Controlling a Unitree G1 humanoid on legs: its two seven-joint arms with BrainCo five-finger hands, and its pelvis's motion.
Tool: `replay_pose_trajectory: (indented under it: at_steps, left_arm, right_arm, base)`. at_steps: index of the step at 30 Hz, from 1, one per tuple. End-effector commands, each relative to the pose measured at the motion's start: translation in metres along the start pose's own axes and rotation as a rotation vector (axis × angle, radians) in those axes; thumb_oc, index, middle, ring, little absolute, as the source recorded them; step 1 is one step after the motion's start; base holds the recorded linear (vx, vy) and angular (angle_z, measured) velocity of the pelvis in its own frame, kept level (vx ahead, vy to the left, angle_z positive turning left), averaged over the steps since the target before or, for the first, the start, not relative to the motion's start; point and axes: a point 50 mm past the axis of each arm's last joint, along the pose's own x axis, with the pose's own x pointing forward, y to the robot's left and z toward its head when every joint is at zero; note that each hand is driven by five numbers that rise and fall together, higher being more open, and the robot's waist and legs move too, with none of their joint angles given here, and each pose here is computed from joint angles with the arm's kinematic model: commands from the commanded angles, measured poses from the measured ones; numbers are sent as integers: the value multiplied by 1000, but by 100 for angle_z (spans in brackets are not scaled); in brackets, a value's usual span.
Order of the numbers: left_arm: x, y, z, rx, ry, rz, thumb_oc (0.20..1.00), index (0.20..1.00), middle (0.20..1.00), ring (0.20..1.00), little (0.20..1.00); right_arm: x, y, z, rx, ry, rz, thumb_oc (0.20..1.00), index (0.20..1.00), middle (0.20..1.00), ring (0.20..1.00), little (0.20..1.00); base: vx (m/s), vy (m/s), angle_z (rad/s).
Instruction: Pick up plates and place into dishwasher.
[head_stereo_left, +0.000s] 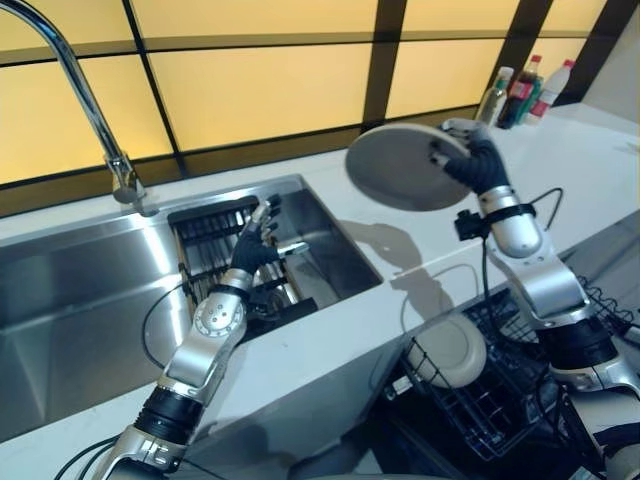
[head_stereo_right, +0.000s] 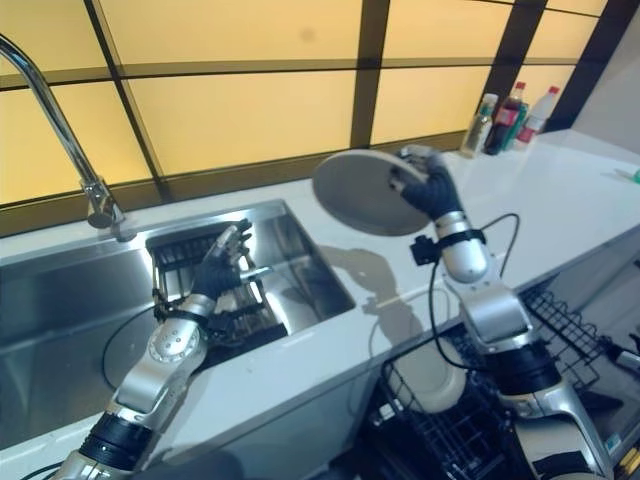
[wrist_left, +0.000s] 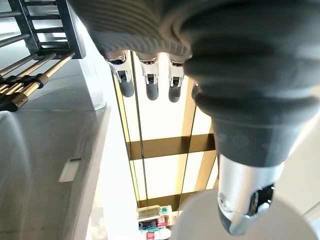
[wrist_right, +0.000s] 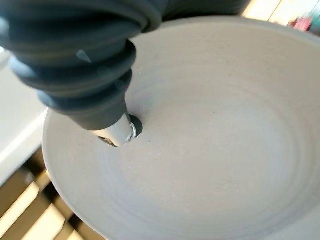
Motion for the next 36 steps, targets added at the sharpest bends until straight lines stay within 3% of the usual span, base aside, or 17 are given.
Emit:
replay_pose_trajectory:
  at_steps: [1, 11, 18, 29, 36]
  left_arm:
    - [1, 26, 2, 19, -25, 60, 1000, 1000, 1000, 1000, 1000]
    - [-17, 66, -9, 65, 44, 215, 1000, 1000, 1000, 1000, 1000]
    - [-26, 78, -14, 61, 69, 263, 1000, 1000, 1000, 1000, 1000]
    - [-45, 91, -22, 81, 92, 277, 1000, 1000, 1000, 1000, 1000]
    - [-55, 108, -20, 104, 99, 318, 1000, 1000, 1000, 1000, 1000]
  right_arm:
    - [-9, -34, 10, -63, -101, -124, 200, 200, 200, 200, 200]
    - [-48, -65, -33, -166, 57, -299, 200, 200, 200, 200, 200]
    - [-62, -79, -51, -198, 146, -359, 200, 200, 200, 200, 200]
    - [-83, -83, -71, -189, 233, -399, 200, 200, 200, 200, 200]
    - [-88, -86, -78, -199, 258, -429, 200, 200, 200, 200, 200]
  base:
    - [52, -66, -17]
    - [65, -60, -16]
    - [52, 49, -11]
    - [52, 121, -2]
    - [67, -118, -8]
